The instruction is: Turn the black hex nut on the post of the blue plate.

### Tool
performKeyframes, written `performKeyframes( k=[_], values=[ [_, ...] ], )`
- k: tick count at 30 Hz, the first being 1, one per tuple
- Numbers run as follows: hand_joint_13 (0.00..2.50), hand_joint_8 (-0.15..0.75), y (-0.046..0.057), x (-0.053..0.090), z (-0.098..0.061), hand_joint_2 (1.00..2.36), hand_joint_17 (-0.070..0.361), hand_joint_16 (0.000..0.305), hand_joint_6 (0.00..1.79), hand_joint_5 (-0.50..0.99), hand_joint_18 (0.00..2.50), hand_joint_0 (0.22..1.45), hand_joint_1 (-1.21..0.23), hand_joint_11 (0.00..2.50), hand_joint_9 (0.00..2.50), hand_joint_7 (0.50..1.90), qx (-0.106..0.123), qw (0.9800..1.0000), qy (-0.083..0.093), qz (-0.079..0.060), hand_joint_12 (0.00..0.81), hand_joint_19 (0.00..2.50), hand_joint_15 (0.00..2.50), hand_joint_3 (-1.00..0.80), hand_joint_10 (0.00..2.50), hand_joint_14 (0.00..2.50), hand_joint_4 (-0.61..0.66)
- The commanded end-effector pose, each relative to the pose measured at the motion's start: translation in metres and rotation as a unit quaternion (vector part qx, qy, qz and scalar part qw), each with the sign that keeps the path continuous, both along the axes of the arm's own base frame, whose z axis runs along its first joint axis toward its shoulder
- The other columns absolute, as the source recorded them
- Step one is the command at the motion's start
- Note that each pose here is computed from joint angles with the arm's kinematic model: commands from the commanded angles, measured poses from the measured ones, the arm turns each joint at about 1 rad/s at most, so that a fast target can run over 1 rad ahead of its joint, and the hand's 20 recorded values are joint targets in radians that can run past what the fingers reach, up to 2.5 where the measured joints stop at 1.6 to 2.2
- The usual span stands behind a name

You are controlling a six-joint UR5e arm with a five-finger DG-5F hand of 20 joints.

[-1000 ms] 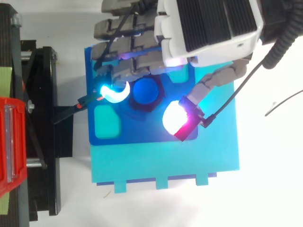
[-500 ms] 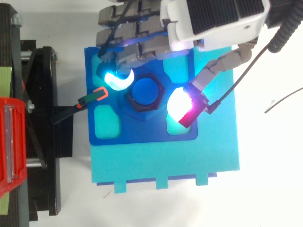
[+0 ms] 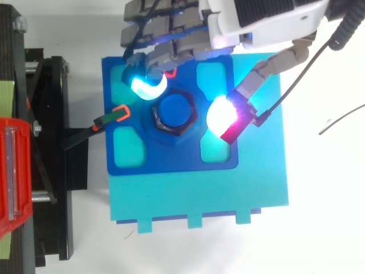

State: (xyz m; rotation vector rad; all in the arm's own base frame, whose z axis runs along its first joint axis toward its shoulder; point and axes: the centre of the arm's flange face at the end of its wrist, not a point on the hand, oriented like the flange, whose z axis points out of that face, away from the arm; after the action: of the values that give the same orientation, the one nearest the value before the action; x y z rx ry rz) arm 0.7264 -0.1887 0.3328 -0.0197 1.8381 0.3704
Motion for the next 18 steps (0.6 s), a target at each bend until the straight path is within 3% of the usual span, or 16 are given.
performKeyframes(
  k=[1, 18],
  values=[
    [0.27, 0.187, -0.005, -0.002, 0.000, 1.00, 0.109, 0.048, 0.50, -0.21, 0.01, 0.45, -0.56, 0.00, 0.31, 0.74, 0.002, 1.0000, 0.000, 0.002, 0.311, 0.18, 0.10, -0.50, 0.00, 0.00, 0.14],
    [0.27, 0.187, -0.025, -0.010, 0.006, 1.00, 0.108, 0.048, 0.50, -0.21, 0.02, 0.45, -0.56, 0.00, 0.31, 0.74, 0.008, 0.9999, -0.002, 0.007, 0.312, 0.18, 0.10, -0.50, 0.00, 0.00, 0.14]
  ],
)
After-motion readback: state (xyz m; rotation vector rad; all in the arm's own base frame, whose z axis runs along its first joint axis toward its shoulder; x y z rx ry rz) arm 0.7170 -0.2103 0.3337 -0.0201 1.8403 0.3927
